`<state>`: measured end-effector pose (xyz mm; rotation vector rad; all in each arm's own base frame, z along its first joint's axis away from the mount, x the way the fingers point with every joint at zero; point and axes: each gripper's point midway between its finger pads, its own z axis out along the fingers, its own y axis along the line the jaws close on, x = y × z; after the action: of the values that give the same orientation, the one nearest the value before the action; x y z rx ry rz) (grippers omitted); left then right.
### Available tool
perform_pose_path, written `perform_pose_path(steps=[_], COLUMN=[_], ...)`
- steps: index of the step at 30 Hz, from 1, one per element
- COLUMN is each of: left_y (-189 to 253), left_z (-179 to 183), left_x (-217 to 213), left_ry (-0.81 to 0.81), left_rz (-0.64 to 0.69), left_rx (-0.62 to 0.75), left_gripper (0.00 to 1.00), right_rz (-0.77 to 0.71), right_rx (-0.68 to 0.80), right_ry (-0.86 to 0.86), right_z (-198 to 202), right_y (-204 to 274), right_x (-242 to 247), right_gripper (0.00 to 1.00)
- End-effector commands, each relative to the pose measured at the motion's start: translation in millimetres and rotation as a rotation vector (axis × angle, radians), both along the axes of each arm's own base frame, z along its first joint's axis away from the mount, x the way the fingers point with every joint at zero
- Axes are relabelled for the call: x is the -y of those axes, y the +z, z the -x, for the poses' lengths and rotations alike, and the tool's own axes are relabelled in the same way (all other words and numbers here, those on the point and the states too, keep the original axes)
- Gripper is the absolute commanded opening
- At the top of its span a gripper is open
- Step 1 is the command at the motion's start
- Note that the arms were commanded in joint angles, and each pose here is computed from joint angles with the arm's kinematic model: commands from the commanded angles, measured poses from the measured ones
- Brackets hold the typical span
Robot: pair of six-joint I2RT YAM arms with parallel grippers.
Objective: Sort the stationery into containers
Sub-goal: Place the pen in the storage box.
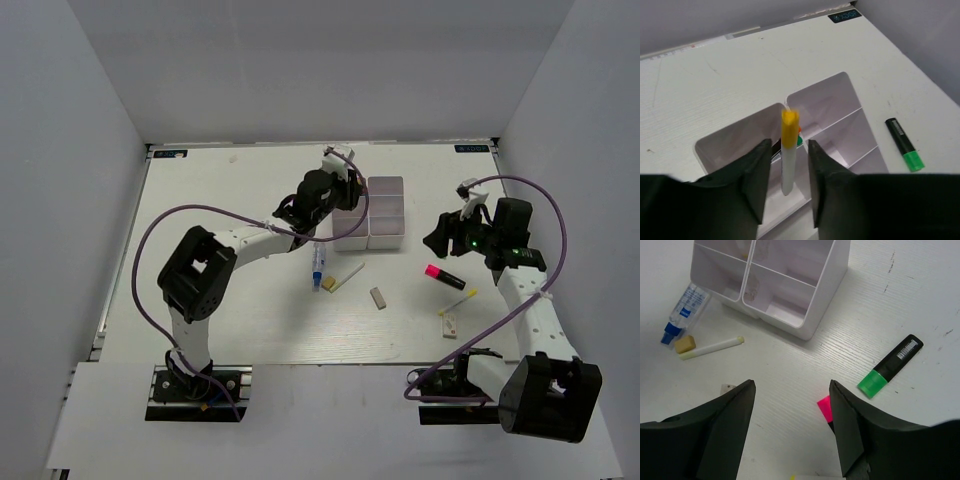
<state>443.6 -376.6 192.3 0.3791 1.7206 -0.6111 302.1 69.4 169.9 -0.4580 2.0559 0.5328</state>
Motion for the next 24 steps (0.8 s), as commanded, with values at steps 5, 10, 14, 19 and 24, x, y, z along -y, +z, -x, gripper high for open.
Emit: perform_pose_path(steps=[5,10,14,19,24], left_y=[17,54,84,71,49], left_z=[2,13,51,107,156], left_x=[-1,-6,-14,-40,-61], left_ry=[0.030,0.020,-0.097,-0.177,-0.246], left_rz=[-0.017,0.004,0.002,0.007,0.038], left_rx=[0.044,0.100,0.111,-0.029,-0.122], left_gripper=[0.60,0.62,0.64,0.71,1.00], right_rz=[0.035,0.063,0.116,0.184,0.363], right_rx=[-0.008,-0.027,-0.044,-0.074,-0.015], right_ry=[0.025,0.061,0.152,0.293,0.603], right_z=[1,6,18,38,76], right_y=[-9,-20,-34,-54,-69], right_x=[4,4,2,1,8], right_gripper=[0.67,0.58,0.45,0.32,0.26])
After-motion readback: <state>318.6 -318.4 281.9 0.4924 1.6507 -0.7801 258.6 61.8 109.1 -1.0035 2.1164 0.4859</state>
